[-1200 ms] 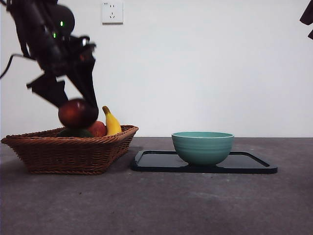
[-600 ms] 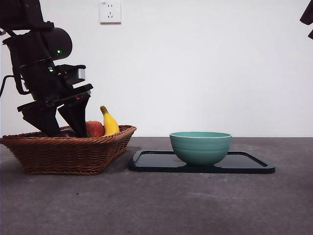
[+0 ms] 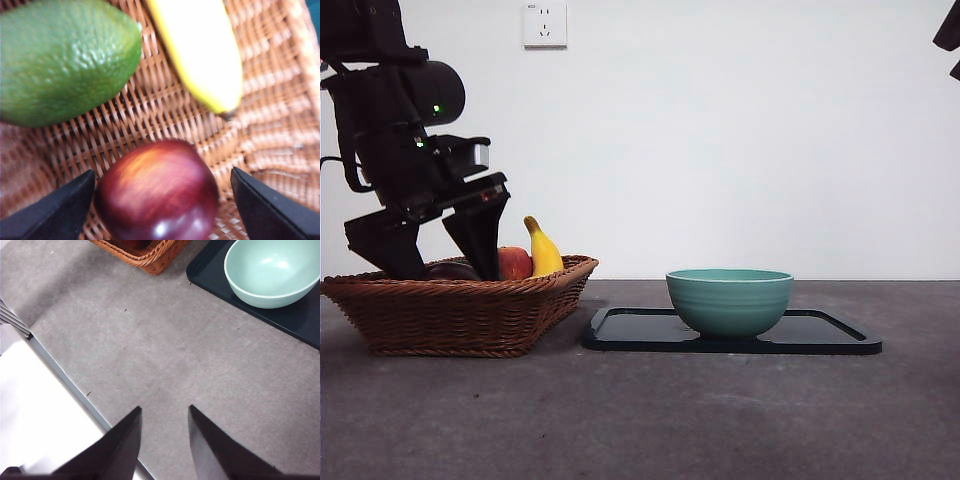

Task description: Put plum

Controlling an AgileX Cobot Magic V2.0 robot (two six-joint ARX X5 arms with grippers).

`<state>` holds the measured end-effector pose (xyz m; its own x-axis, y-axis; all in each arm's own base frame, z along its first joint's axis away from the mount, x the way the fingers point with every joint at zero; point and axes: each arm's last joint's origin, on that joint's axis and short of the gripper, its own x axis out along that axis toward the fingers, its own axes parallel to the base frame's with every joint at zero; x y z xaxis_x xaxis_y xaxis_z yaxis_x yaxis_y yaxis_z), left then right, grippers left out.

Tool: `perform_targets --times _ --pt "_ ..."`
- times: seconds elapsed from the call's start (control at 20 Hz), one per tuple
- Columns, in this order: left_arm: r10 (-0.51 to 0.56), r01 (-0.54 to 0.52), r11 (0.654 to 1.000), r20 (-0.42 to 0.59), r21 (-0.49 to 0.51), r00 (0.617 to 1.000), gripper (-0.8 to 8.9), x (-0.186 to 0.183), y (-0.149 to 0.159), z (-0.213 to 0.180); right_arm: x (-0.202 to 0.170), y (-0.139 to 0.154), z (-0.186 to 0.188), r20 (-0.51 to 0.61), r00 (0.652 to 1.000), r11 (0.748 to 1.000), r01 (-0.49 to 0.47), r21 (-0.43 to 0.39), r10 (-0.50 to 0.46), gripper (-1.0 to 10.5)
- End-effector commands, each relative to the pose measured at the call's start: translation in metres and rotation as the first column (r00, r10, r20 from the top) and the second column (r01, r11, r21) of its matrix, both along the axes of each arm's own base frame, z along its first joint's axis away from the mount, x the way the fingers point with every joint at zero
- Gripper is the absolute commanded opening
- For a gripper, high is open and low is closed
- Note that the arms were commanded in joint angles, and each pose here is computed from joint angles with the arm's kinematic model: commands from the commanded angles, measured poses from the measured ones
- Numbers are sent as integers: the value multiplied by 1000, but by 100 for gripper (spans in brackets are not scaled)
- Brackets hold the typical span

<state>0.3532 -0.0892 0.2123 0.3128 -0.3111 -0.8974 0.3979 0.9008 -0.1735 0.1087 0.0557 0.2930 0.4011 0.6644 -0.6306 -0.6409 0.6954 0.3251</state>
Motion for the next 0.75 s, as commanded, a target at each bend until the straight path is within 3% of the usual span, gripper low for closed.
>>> perform_targets --times 0.05,0.2,0.4,0.75 --pt "15 -12 999 107 -31 994 438 -1 0 35 1 1 3 21 1000 1000 -15 3 15 150" --pt "9 8 996 201 -85 979 437 -16 2 71 2 1 4 33 999 1000 -15 7 14 150" --pt "-20 89 969 285 -232 958 436 -44 4 114 3 2 5 60 998 1000 -15 17 14 150" --pt "-117 233 885 292 -402 949 437 -104 11 159 4 2 6 64 998 1000 -14 18 13 150"
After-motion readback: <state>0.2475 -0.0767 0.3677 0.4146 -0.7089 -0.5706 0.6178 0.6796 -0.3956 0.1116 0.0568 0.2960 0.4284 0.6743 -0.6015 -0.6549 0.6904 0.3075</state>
